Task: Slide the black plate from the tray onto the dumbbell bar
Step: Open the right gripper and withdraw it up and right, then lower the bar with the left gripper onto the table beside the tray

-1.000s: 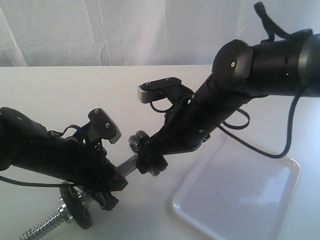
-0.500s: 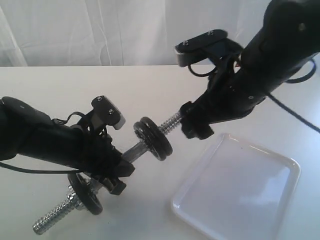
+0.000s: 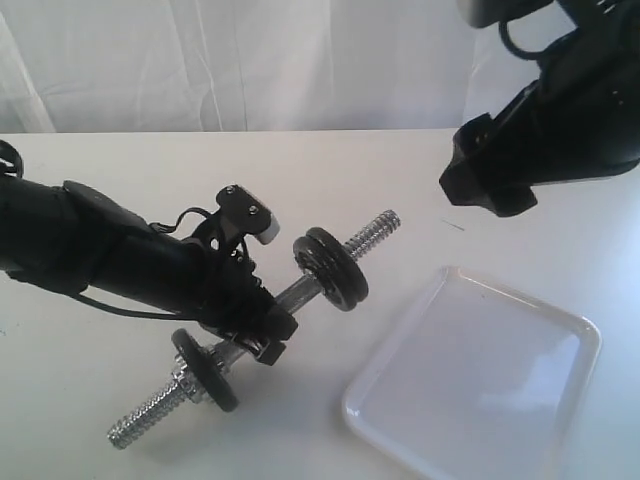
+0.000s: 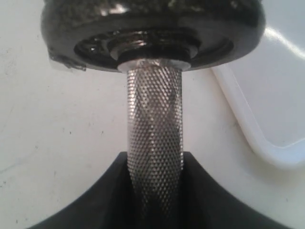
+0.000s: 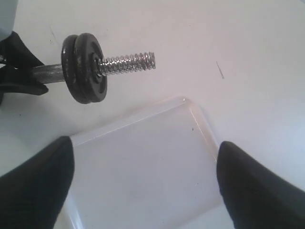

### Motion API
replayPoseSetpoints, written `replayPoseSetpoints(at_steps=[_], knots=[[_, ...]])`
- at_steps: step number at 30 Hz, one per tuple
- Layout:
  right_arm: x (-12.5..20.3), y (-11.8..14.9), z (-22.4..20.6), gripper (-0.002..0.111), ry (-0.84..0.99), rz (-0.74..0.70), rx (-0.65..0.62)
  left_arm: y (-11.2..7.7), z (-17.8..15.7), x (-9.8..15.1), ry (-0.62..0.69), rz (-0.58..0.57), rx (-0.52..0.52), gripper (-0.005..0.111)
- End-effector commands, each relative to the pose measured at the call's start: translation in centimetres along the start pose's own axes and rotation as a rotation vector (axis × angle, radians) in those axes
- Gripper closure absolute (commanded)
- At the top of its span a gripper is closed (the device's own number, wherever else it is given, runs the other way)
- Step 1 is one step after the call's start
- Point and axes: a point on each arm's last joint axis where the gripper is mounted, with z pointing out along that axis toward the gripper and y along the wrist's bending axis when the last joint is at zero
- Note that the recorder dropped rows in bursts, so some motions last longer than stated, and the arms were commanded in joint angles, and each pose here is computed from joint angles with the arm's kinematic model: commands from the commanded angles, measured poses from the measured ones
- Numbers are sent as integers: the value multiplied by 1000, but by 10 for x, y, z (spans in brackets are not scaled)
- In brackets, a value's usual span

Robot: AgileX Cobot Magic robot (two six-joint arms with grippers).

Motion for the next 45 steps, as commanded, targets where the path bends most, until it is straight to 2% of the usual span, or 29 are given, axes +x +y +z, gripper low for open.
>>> replayPoseSetpoints(at_steps=[1, 6, 15, 21, 32, 45], knots=[[4, -4, -20, 32, -38, 24, 15, -10, -17, -51, -201, -71, 92, 107], [8, -5, -33, 32, -76, 28, 16, -16, 0, -63, -209, -66, 103, 107], [18, -13, -46, 32, -112, 58, 105, -7, 18, -75, -245, -140, 103, 107], [19, -14, -53, 32, -134, 63, 107, -3, 27, -83, -274, -183, 118, 107], [19, -15, -53, 32, -133, 58, 116, 1, 35, -86, -290, -237, 120, 107], [19, -15, -53, 32, -135, 57, 118, -2, 45, -79, -265, -295, 195, 107]])
